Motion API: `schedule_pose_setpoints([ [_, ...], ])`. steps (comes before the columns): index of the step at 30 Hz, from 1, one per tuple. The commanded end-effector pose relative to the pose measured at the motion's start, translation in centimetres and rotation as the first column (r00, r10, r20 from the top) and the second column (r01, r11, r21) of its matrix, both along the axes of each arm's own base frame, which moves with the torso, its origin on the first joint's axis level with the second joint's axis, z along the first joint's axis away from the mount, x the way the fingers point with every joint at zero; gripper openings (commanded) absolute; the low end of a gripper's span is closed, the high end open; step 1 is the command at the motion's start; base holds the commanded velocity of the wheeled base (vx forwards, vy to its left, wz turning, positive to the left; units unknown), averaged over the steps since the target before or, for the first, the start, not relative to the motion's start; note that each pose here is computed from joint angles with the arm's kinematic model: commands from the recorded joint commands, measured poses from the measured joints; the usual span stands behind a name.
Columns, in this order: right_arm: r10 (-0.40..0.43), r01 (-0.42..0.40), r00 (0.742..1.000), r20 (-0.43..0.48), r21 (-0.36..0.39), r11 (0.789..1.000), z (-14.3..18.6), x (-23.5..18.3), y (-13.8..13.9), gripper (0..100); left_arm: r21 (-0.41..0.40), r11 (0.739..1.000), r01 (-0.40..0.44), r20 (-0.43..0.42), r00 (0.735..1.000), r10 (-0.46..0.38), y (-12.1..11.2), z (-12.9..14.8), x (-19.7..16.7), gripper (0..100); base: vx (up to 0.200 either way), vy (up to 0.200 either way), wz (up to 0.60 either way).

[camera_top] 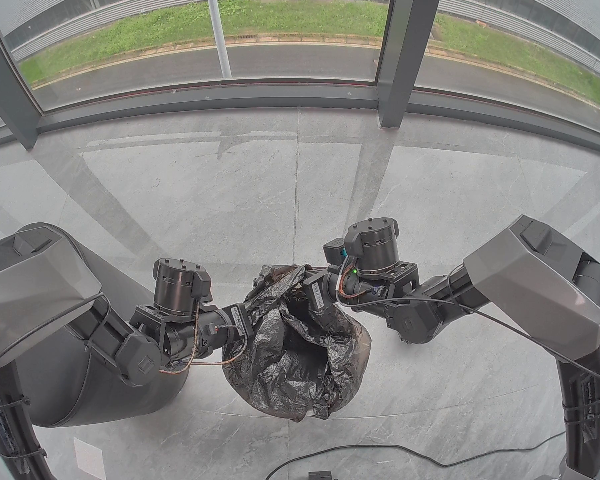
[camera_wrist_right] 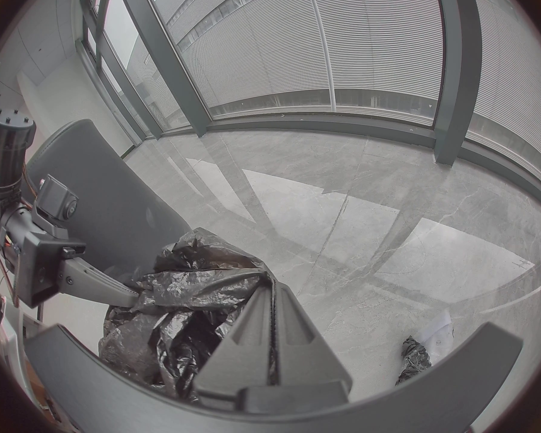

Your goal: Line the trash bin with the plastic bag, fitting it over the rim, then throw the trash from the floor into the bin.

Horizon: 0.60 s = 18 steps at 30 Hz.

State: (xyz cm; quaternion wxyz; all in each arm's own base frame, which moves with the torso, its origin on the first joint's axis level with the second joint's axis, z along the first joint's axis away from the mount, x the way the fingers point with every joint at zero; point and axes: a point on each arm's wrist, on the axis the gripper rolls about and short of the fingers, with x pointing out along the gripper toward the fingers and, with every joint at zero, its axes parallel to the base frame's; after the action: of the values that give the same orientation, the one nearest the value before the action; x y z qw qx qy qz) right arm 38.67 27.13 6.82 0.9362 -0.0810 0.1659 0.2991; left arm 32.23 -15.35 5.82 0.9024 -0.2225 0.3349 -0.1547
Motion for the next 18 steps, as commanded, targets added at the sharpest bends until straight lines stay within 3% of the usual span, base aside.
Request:
schedule_pose_setpoints([
  [1, -0.004, 0.004, 1.000, -0.010, -0.012, 1.000, -1.0, 0.3, 0.2, 0, 0.000, 1.000, -0.001, 0.000, 1.000, 0.001, 0.0, 0.0, 0.0, 0, 0.000, 0.000, 0.00],
  [18, -0.024, 0.025, 1.000, 0.010, -0.058, 0.998, -1.5, 1.4, -1.2, 0, 0.002, 1.000, -0.014, -0.004, 1.000, 0.014, 0.5, -0.2, 0.2, 0, 0.000, 0.000, 0.00],
])
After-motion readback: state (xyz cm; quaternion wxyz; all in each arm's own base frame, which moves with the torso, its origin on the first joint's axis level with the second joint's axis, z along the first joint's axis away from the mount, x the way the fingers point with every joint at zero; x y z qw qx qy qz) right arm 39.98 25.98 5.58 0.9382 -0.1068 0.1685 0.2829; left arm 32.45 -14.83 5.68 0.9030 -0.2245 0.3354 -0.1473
